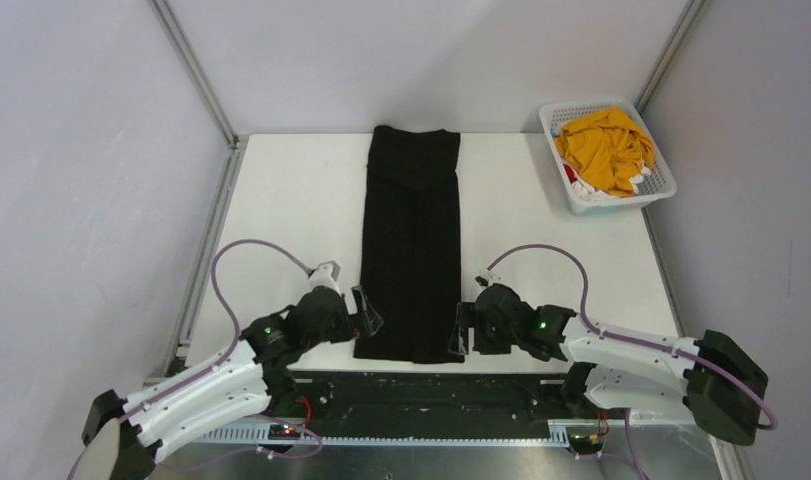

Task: Fold and stack the t-shirts
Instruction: Grab the bottom of the folded rectangular tshirt with both arms

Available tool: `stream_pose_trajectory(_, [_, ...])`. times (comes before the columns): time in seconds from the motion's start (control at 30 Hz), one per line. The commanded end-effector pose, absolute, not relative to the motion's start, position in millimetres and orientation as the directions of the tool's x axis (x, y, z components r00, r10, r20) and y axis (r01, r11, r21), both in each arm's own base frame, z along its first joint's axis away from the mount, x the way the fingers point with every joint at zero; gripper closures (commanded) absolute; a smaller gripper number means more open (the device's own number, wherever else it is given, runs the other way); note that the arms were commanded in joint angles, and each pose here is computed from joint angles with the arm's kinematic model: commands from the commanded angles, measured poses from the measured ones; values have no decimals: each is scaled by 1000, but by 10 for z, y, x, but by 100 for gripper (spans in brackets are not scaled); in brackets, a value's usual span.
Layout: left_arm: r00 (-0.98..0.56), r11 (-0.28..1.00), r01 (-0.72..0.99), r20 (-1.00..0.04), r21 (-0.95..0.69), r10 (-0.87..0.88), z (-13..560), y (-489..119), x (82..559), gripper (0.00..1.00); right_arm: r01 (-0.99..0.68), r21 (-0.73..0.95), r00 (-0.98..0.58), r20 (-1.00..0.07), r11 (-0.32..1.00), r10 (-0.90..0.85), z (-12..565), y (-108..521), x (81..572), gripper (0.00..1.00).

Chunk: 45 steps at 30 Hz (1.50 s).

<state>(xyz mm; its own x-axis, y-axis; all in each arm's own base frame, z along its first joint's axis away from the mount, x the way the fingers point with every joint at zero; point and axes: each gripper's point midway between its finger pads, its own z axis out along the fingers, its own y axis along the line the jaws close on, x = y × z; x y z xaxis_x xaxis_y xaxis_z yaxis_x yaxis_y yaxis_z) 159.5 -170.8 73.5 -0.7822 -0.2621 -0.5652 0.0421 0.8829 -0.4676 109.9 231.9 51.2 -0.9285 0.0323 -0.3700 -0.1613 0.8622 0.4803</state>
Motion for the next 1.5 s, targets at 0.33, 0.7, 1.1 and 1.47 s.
stream_pose_trajectory(0.33, [-919,929,-62,-343,-365,-196,96,-1671,859,30,-87,550,-963,-261,831,71,168,2367,875,47])
stream_pose_trajectory(0.7, [-904,956,-119,-369,-269,-216,-35,-1403,850,45,-69,571,-961,-259,818,100,106,2338,862,67])
stream_pose_trajectory(1.1, [-856,957,-191,-439,-219,-271,-75,-1330,984,78,-141,631,-960,-276,763,50,240,2473,799,82])
stream_pose_trajectory(1.47, [-878,942,-86,-421,-325,-226,49,-1596,760,100,-182,631,-959,-282,754,5,277,2498,633,100])
